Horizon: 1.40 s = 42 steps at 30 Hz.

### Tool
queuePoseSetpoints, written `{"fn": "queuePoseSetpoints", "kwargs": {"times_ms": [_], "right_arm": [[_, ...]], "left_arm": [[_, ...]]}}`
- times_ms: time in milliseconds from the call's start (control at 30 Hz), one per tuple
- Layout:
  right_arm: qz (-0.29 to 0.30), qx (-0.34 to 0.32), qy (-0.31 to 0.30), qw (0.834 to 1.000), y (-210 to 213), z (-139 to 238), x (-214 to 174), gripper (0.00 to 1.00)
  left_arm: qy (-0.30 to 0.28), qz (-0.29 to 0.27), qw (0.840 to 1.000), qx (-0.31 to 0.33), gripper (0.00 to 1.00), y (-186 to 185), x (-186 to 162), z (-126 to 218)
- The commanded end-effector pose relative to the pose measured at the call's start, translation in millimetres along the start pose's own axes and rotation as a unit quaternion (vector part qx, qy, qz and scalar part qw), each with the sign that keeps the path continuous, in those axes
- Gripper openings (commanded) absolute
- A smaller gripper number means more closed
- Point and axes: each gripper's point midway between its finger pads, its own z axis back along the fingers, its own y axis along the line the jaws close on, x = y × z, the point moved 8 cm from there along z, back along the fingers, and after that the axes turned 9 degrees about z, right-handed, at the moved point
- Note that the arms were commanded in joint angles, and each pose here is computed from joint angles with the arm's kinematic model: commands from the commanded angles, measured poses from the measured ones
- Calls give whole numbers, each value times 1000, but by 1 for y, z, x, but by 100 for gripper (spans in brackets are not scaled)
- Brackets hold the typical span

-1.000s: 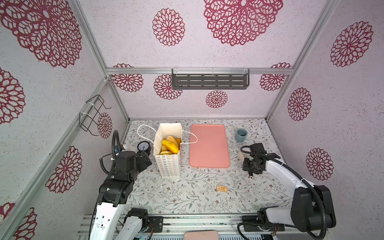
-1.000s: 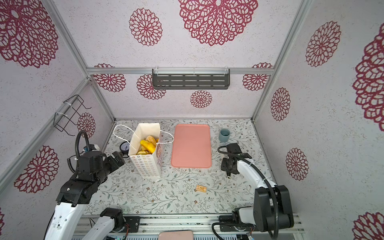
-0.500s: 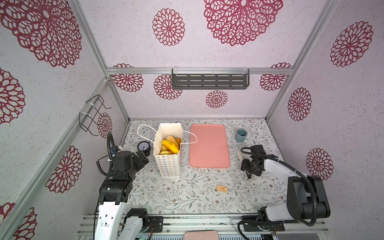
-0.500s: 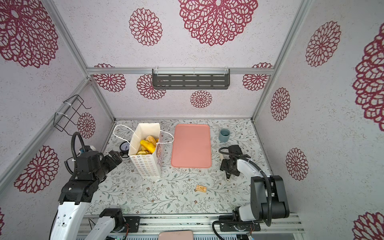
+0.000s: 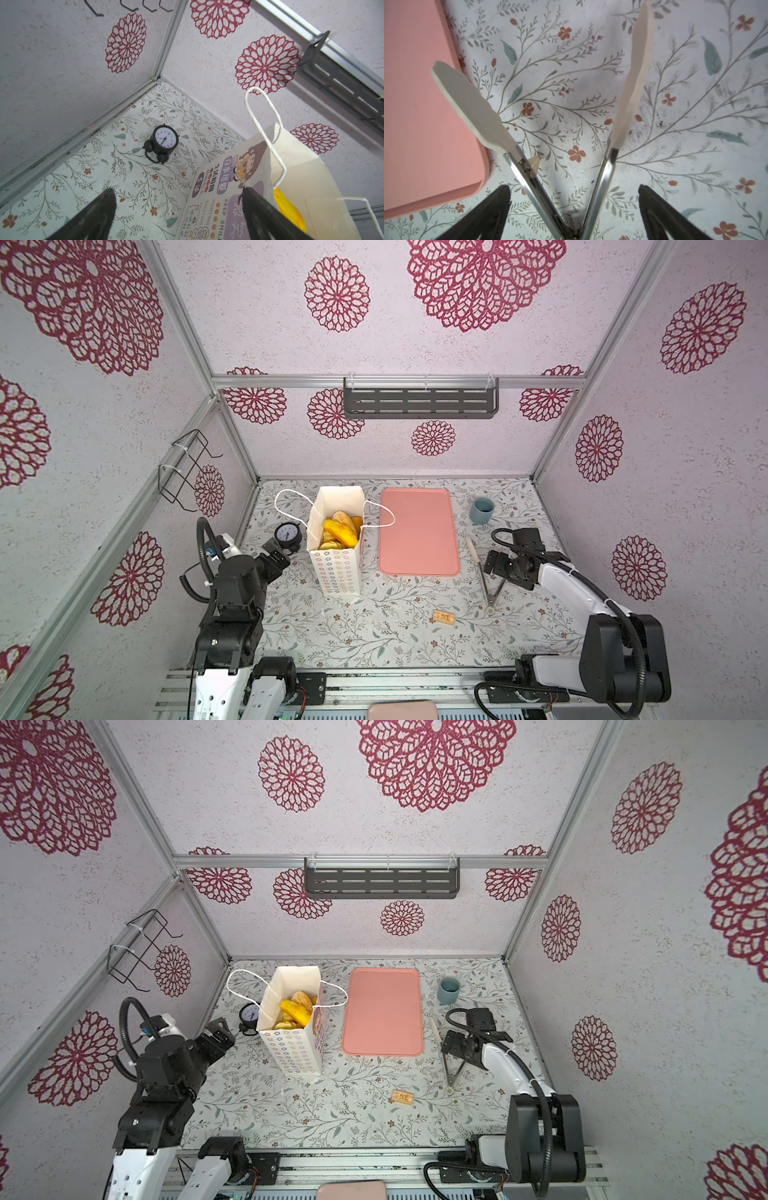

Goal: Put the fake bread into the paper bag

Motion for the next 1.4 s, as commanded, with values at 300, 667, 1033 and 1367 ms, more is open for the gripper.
{"fn": "queuePoseSetpoints", "kwargs": {"times_ms": [300, 667, 1033, 1367], "right_arm": [[-30, -62, -334, 940, -16, 102, 52, 99], [-60, -147, -472, 867, -48, 56, 5, 98], [1, -184, -449, 875, -47, 4, -1, 99], [56, -146, -470, 869, -30, -7, 10, 99]], "left_arm": [[-100, -84, 990, 47, 97, 5, 6, -33], [-96, -141, 973, 154, 97, 48, -52, -103], [-89, -176, 969, 148, 97, 55, -86, -164], [-137, -192, 970, 61, 97, 51, -101, -178]]}}
